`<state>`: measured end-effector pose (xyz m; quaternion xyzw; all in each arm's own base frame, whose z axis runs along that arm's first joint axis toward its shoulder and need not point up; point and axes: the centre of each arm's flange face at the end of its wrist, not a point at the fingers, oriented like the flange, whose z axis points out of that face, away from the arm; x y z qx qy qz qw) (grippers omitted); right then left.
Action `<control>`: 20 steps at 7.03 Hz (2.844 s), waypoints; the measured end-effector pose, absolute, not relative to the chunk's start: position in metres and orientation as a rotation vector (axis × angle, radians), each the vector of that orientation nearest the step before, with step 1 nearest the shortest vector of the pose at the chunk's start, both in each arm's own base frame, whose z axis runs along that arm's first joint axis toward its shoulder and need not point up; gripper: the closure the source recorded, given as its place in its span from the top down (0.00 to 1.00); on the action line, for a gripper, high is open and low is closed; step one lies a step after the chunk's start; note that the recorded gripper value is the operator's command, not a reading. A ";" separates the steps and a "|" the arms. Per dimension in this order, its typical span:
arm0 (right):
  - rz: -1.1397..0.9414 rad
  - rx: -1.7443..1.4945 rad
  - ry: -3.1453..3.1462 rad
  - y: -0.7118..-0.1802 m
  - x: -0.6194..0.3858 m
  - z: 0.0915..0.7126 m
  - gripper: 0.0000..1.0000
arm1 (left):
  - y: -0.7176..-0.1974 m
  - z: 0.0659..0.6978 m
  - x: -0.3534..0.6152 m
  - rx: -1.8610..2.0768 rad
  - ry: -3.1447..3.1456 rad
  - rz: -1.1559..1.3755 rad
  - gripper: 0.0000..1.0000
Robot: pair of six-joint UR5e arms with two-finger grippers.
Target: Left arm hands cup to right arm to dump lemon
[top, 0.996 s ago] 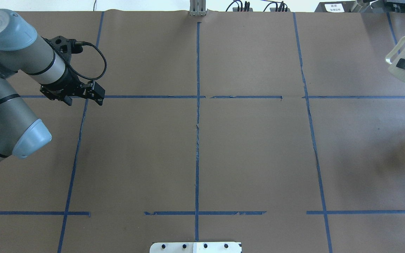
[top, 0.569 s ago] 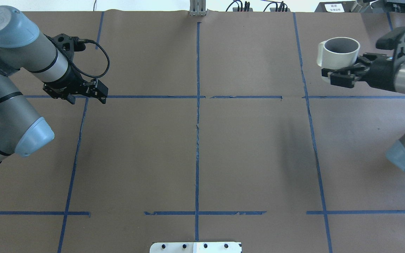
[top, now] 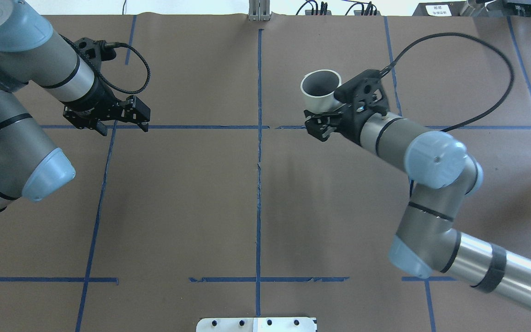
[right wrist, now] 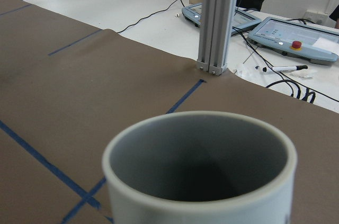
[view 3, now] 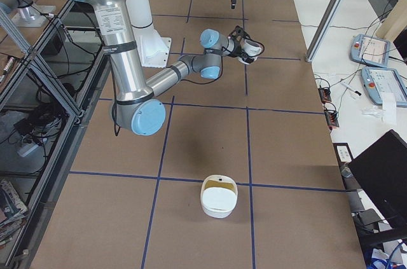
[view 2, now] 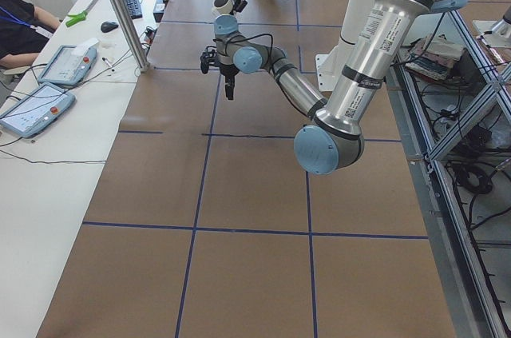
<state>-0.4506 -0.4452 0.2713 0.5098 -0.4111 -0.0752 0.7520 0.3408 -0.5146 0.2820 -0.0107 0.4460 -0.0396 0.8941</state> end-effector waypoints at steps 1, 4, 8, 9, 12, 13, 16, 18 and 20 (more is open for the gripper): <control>-0.142 1.139 -0.881 -0.434 -0.487 0.254 0.27 | -0.517 0.268 0.345 -0.053 0.945 -0.127 1.00; -0.081 1.191 -0.809 -0.417 -0.557 0.232 0.52 | -0.518 0.215 0.355 -0.182 1.031 -0.232 1.00; -0.165 1.208 -0.768 -0.397 -0.583 0.232 0.65 | -0.538 0.141 0.385 -0.239 1.074 -0.282 1.00; -0.193 1.224 -0.755 -0.395 -0.585 0.227 0.66 | -0.541 0.132 0.398 -0.258 1.071 -0.296 0.98; -0.202 1.241 -0.763 -0.392 -0.589 0.213 0.67 | -0.540 0.131 0.429 -0.309 1.047 -0.315 0.85; -0.198 1.241 -0.769 -0.392 -0.589 0.211 0.67 | -0.536 0.132 0.437 -0.319 1.042 -0.310 0.76; -0.176 1.241 -0.793 -0.391 -0.588 0.206 0.67 | -0.530 0.133 0.445 -0.334 1.037 -0.313 0.68; -0.131 1.223 -0.830 -0.391 -0.588 0.202 0.67 | -0.529 0.135 0.446 -0.333 1.041 -0.309 0.66; -0.097 1.209 -0.861 -0.391 -0.588 0.197 0.67 | -0.530 0.139 0.451 -0.329 1.051 -0.300 0.59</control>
